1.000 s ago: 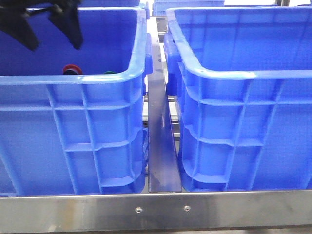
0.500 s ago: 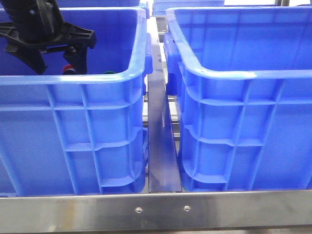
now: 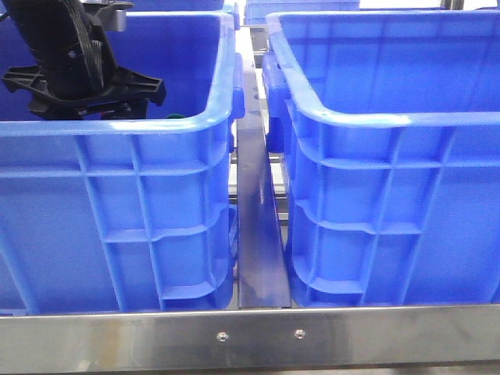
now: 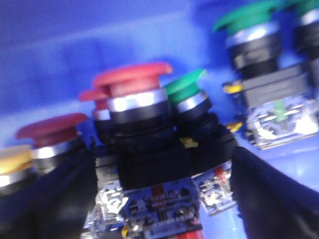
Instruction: Pick red and yellow buttons and place in box
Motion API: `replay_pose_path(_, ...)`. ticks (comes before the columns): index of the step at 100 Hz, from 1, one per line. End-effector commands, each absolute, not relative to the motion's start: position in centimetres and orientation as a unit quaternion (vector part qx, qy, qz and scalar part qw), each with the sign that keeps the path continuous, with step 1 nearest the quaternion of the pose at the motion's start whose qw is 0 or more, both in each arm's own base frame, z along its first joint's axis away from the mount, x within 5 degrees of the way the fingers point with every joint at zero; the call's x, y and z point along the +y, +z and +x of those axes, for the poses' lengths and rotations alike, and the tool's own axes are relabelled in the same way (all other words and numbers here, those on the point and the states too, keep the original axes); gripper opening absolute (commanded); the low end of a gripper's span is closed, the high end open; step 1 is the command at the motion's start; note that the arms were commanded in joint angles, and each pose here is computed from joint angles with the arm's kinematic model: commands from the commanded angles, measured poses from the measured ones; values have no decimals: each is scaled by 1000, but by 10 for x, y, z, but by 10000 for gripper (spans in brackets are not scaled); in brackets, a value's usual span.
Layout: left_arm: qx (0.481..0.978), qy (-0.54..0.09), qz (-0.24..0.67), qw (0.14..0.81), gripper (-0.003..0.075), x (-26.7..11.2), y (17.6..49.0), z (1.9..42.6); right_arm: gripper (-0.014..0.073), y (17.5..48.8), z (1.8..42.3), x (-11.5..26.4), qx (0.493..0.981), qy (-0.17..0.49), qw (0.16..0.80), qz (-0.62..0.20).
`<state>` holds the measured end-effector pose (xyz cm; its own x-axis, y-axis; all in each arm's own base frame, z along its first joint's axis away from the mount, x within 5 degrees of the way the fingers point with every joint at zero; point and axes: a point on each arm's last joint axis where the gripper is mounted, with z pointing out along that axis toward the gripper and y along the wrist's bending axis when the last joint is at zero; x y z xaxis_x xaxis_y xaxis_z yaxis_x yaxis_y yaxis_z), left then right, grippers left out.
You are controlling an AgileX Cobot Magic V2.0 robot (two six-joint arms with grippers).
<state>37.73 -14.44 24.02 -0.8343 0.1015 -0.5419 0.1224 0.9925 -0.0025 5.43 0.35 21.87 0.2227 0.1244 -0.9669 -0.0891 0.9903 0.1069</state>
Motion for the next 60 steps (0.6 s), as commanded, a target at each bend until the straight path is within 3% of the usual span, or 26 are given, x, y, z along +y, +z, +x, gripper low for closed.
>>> replay_pose_path(1, 940, -38, 57, 335, 419, -147, 272, 377, -97, 233, 49, 3, 570, 67, 818, 14)
replay_pose_path(11, 941, -37, 57, 332, 286, -147, 272, 376, -97, 233, 49, 3, 570, 67, 818, 14)
replay_pose_path(26, 941, -33, 58, 332, -18, -146, 273, 376, -97, 233, 49, 3, 570, 67, 818, 14)
replay_pose_path(43, 937, -32, 62, 341, -19, -145, 290, 366, -97, 233, 49, 3, 570, 67, 818, 14)
replay_pose_path(60, 919, -45, 97, 379, -19, -155, 329, 338, -97, 233, 49, 3, 570, 67, 818, 14)
